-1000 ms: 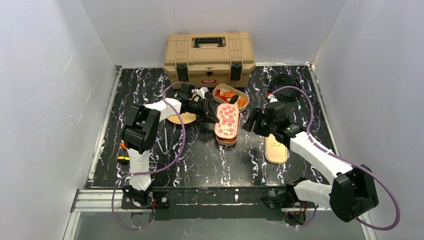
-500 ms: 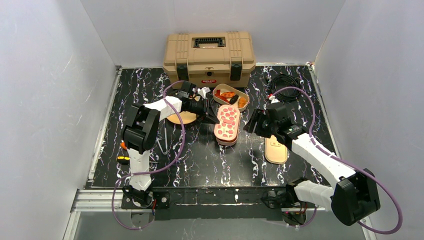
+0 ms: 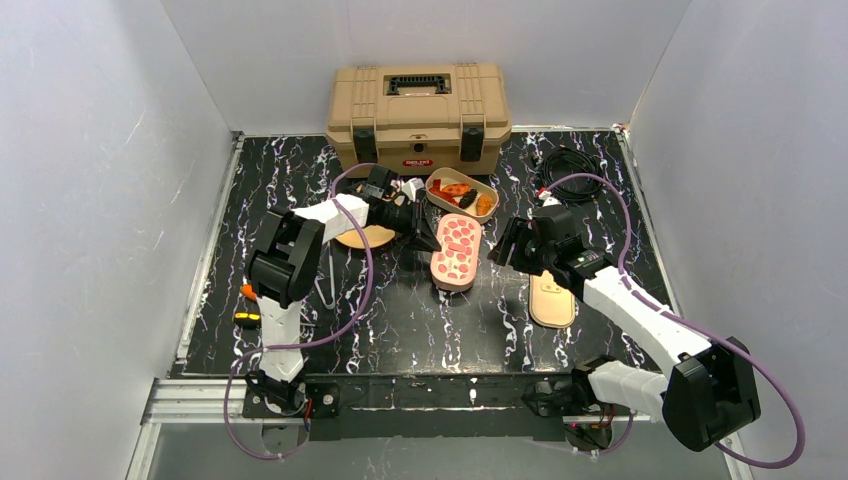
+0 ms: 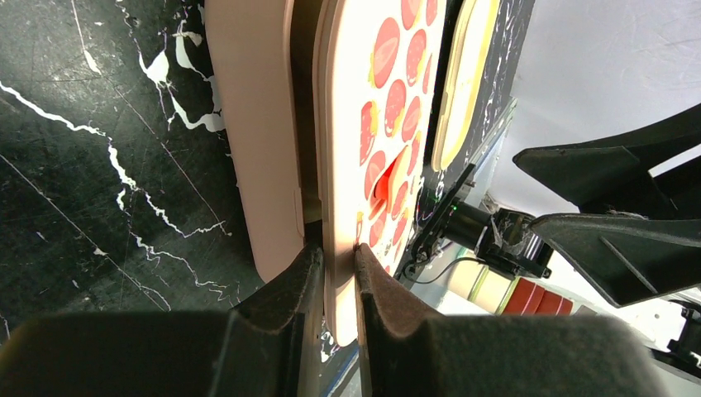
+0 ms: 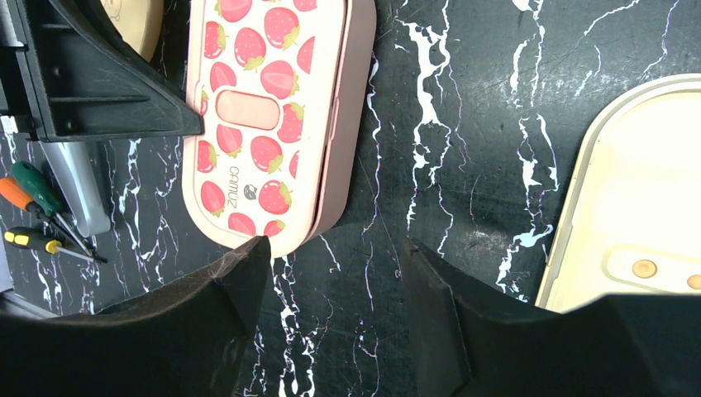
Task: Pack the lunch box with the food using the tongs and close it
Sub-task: Close the box lid on the packing box.
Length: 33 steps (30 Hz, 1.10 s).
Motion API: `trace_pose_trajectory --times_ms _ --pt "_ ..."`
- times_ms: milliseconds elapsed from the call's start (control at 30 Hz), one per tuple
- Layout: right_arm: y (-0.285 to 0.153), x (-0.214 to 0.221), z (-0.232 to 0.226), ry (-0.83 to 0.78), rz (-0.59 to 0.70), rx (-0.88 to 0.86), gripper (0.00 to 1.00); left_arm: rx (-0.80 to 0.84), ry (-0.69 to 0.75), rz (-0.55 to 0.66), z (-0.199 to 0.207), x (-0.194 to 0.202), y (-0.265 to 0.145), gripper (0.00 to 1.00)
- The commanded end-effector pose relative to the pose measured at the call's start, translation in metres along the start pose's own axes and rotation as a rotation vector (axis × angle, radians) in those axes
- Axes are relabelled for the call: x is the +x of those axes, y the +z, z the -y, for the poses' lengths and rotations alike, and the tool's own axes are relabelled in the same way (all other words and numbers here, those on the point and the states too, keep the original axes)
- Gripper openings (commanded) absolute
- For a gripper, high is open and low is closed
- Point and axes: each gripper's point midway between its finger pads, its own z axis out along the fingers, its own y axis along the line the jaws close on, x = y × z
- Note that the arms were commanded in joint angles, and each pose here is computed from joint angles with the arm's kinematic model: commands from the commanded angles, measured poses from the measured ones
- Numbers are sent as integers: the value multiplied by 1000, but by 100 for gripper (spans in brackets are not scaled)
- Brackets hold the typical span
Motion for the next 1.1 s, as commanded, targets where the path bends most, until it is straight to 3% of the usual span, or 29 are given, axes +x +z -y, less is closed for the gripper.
trace_pose_trajectory --times_ms 0,1067 --pt "-4 -8 -3 -4 35 -7 68 10 20 -2 7 -1 0 0" --pt "0 -3 0 -7 23 -3 68 -71 47 -20 -1 6 12 0"
